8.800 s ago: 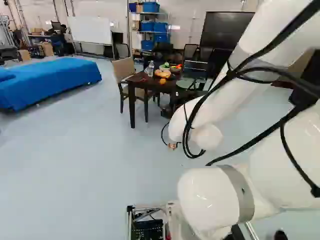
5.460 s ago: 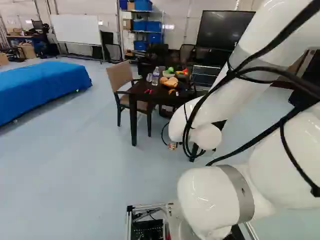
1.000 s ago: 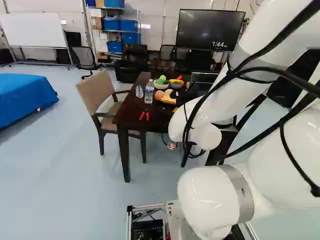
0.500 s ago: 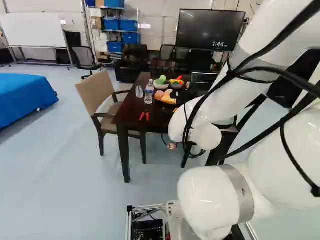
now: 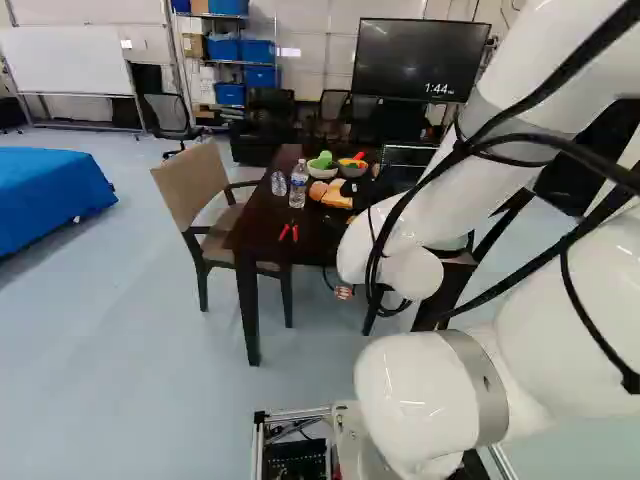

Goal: Move the croissant to the empty plate

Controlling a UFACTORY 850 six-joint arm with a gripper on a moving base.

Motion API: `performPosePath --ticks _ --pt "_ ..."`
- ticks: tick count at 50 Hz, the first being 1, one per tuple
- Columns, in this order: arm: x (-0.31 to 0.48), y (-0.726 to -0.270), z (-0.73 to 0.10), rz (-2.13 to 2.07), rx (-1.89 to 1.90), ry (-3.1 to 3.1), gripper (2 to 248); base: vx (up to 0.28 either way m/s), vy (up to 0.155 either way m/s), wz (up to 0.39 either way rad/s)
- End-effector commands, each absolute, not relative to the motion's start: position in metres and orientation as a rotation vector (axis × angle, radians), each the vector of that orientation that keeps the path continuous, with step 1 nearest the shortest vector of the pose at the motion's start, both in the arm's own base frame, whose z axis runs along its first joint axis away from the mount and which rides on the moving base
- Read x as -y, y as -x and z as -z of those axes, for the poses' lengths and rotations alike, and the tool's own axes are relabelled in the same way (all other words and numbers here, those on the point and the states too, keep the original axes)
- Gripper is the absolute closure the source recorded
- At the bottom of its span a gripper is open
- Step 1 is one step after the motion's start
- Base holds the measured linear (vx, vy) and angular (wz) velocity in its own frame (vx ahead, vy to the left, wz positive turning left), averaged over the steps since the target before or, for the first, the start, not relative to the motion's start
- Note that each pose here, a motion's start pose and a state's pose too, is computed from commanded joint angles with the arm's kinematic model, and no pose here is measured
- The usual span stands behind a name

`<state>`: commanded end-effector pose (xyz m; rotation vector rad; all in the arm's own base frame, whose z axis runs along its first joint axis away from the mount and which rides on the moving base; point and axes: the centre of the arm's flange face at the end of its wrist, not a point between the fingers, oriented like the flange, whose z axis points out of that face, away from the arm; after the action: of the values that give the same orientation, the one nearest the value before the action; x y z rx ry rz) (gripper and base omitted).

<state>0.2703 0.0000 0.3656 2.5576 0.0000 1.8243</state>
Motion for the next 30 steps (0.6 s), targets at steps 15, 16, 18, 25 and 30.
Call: performPosePath --ticks 15,16,18,25,30 --pt "0.001 -0.285 -0.375 -1.847 0.006 -2.538 3 0.000 0.000 0.000" --pt "0.001 -0.287 -0.376 -1.849 0.006 -2.536 3 0.000 0.000 0.000" --pt "0.002 -0.290 -0.378 -1.854 0.008 -2.532 3 0.000 0.000 0.000" --pt "0.002 -0.304 -0.386 -1.869 0.010 -2.519 3 0.000 0.000 0.000" --pt "0.002 -0.313 -0.390 -1.858 0.011 -2.527 3 0.000 0.000 0.000"
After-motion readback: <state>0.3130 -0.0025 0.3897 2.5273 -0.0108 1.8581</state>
